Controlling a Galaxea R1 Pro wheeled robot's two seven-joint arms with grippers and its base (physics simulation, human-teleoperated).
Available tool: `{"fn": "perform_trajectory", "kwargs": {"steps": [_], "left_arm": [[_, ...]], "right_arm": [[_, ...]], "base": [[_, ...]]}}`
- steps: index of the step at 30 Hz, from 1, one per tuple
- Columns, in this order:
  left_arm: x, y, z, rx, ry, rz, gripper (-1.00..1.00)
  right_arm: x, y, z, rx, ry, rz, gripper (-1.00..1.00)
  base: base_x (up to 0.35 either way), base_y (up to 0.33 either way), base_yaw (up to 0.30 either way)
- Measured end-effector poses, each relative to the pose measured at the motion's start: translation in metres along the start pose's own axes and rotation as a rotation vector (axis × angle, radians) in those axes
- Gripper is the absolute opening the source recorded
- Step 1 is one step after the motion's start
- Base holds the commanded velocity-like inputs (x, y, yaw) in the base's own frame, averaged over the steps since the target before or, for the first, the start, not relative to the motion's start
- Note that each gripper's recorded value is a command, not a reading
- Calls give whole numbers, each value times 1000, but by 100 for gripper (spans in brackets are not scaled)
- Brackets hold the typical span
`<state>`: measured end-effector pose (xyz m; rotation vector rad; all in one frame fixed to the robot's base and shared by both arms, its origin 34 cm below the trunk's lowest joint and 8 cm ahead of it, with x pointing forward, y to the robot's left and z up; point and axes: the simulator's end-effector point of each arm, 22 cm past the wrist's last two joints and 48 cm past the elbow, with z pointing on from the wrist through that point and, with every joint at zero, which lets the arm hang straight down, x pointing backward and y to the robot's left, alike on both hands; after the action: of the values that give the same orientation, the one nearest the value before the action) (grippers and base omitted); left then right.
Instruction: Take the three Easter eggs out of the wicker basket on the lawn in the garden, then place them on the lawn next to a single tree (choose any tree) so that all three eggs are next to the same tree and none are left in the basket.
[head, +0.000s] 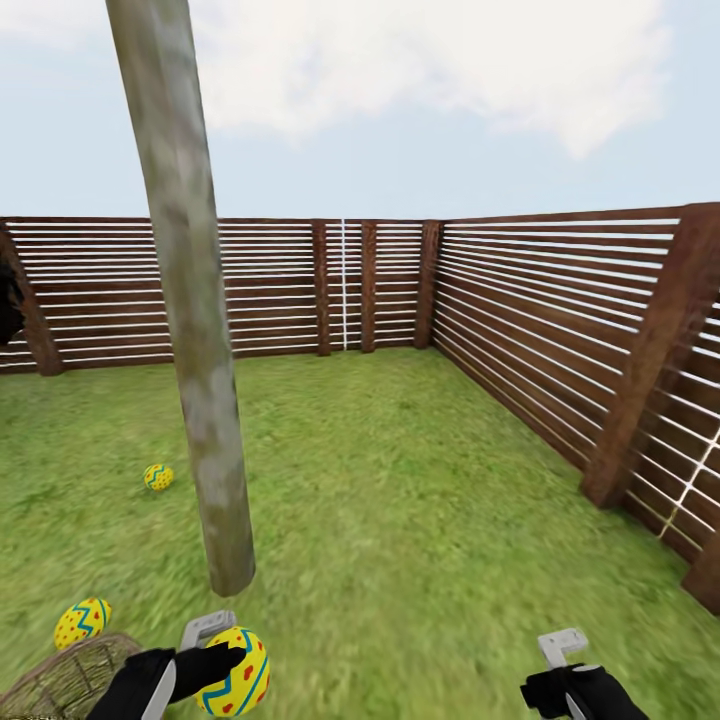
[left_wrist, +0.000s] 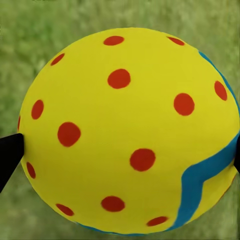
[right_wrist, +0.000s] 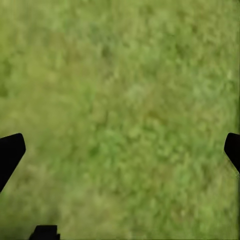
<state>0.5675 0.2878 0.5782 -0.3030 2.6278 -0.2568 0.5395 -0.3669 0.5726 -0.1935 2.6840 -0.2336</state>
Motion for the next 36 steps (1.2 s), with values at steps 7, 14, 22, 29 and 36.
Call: {"fn": "perform_trajectory", "kwargs": {"steps": [7,14,22,29,36], "left_arm": [[-1,0,0,1,-1,0,-100],[3,-1,1,2,7,-3,-100],[5,-2,2,1,10,-3,-100],[3,-1,1,0,7,-2,-100],[5,-1,2,1,10,-4,-100]], "right_arm": [[0,-1,0,1,0,2,100],[0,-17,0,14,-13,12,100],[0,-16,0,15,-14,6,100],[-1,-12,0,12,-14,5,100],[0,-21,0,21,-14,10,100]], "base": [[212,-290,270],[180,-174,11],[107,-306,150],[125,-333,289],[159,-329,290]]}}
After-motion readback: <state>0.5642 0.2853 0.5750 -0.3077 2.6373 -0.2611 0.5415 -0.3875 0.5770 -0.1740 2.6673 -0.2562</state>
